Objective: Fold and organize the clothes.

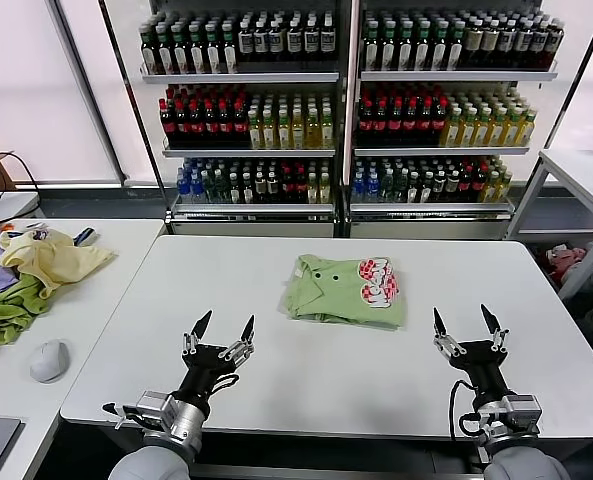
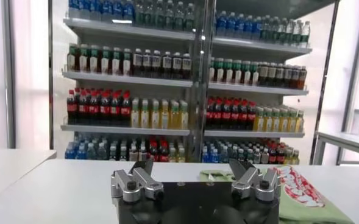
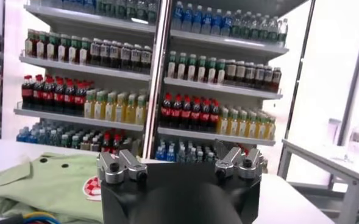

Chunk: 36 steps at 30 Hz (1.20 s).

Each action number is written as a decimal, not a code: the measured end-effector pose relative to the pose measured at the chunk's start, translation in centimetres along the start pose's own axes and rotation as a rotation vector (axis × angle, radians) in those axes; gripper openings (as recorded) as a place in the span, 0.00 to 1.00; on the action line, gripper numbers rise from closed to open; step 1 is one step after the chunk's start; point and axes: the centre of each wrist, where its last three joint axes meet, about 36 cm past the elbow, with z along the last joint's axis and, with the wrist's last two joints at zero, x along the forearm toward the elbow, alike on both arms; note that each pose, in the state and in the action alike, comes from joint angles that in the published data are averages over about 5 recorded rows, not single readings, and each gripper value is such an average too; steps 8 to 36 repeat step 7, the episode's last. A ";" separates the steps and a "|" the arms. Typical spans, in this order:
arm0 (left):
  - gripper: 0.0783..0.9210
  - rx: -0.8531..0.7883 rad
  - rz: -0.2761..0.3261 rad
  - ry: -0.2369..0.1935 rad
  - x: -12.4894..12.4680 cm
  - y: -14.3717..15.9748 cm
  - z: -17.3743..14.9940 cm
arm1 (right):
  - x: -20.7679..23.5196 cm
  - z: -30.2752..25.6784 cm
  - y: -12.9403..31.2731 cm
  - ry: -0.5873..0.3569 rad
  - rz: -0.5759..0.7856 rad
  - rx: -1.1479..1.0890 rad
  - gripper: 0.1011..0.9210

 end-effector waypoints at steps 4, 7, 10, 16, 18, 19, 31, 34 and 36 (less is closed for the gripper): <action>0.88 -0.003 0.001 -0.002 0.0 0.1 0.0 | 0.4 -0.1 0.1 -0.006 0.008 0.005 0.88; 0.88 -0.004 0.000 -0.003 0.1 0.3 -0.1 | 0.5 -0.1 0.3 -0.010 0.012 0.007 0.88; 0.88 -0.004 0.000 -0.003 0.1 0.3 -0.1 | 0.5 -0.1 0.3 -0.010 0.012 0.007 0.88; 0.88 -0.004 0.000 -0.003 0.1 0.3 -0.1 | 0.5 -0.1 0.3 -0.010 0.012 0.007 0.88; 0.88 -0.004 0.000 -0.003 0.1 0.3 -0.1 | 0.5 -0.1 0.3 -0.010 0.012 0.007 0.88; 0.88 -0.004 0.000 -0.003 0.1 0.3 -0.1 | 0.5 -0.1 0.3 -0.010 0.012 0.007 0.88; 0.88 -0.004 0.000 -0.003 0.1 0.3 -0.1 | 0.5 -0.1 0.3 -0.010 0.012 0.007 0.88; 0.88 -0.004 0.000 -0.003 0.1 0.3 -0.1 | 0.5 -0.1 0.3 -0.010 0.012 0.007 0.88; 0.88 -0.004 0.000 -0.003 0.1 0.3 -0.1 | 0.5 -0.1 0.3 -0.010 0.012 0.007 0.88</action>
